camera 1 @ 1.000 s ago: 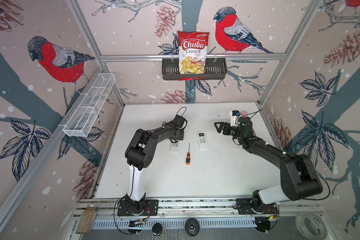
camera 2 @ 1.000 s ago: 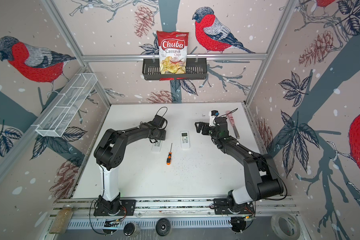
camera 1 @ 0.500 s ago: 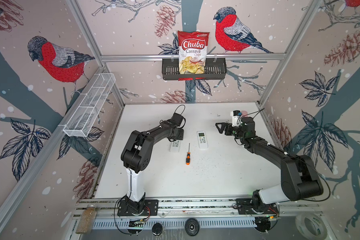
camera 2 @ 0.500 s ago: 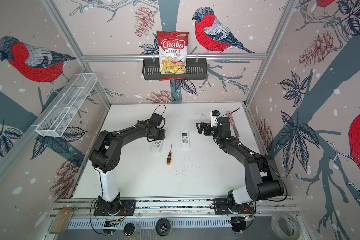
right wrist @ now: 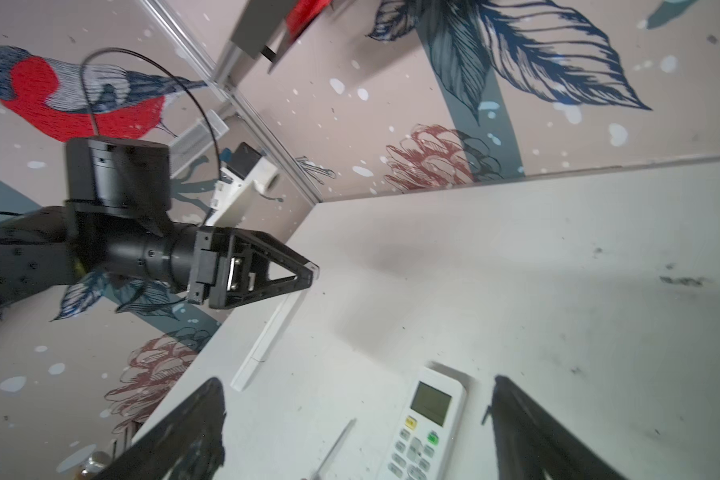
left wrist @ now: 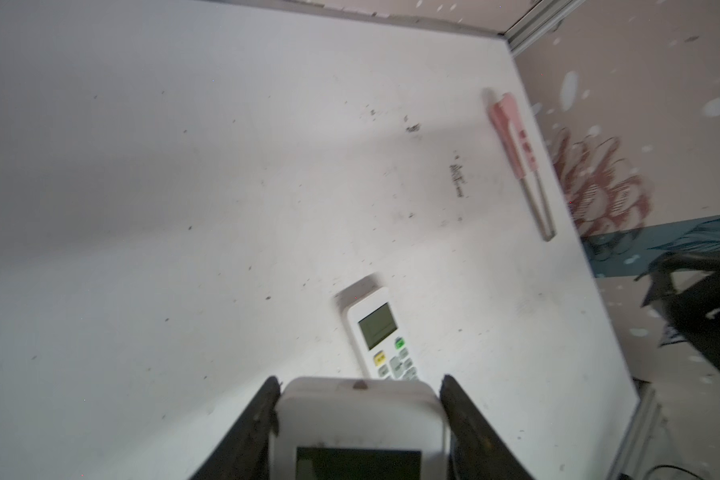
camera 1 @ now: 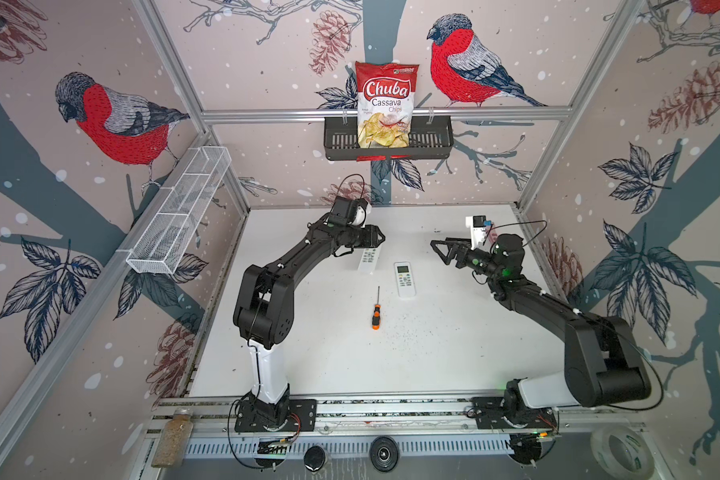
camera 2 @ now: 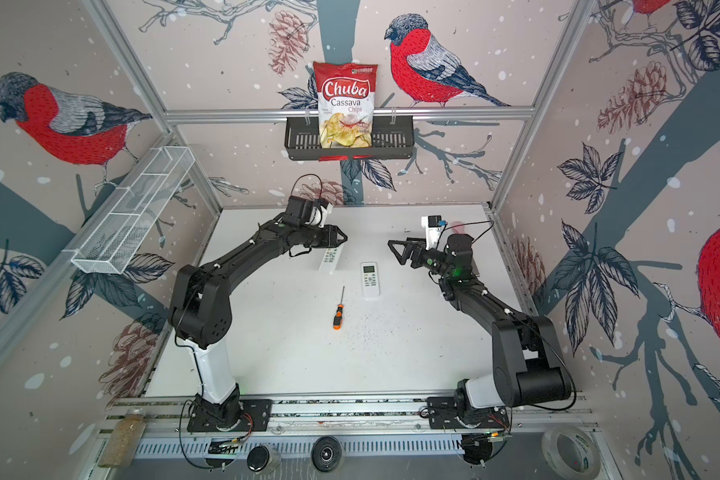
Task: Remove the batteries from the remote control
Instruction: 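Lift the remote with the left gripper toward the right gripper while the right gripper approaches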
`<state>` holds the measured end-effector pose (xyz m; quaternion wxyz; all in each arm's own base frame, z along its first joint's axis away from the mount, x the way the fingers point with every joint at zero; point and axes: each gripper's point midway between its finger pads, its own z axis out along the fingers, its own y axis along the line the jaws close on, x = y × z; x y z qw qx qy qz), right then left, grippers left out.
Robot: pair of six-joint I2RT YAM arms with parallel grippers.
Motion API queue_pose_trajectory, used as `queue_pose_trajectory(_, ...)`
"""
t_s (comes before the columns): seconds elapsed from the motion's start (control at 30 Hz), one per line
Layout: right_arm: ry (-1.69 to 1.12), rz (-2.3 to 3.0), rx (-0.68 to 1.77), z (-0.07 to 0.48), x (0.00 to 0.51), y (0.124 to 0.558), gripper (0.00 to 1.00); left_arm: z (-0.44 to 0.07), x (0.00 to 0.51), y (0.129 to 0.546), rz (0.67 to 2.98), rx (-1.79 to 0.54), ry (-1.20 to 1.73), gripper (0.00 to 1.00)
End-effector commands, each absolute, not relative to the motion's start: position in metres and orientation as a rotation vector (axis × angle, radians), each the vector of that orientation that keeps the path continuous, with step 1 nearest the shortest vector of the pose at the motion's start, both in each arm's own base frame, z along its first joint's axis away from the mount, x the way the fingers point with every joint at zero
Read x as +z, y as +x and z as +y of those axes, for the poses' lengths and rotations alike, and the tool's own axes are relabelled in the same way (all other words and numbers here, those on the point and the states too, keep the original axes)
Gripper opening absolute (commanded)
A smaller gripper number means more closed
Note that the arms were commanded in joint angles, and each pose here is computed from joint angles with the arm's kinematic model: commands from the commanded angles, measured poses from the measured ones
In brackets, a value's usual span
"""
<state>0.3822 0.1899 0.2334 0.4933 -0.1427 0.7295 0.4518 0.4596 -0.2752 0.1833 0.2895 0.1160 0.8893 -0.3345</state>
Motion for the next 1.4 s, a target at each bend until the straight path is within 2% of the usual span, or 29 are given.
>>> queue_pose_trajectory(0.0,-0.443,1.659,1.197,0.204,0.262,0.376,0.99,-0.294,0.226,0.471,2.212,-1.069,0.387,0.50)
queue_pose_trajectory(0.37,-0.562,1.587,1.312,0.230,0.283,0.397,0.99,-0.313,0.271,0.493,1.977,-1.407,0.460,0.49)
queue_pose_trajectory(0.73,-0.622,1.567,1.373,0.240,0.279,0.419,0.99,-0.335,0.285,0.483,1.807,-1.665,0.582,0.48)
queue_pose_trajectory(1.37,-0.580,1.577,1.407,0.231,0.255,0.415,0.99,-0.380,0.288,0.473,1.738,-1.833,0.662,0.48)
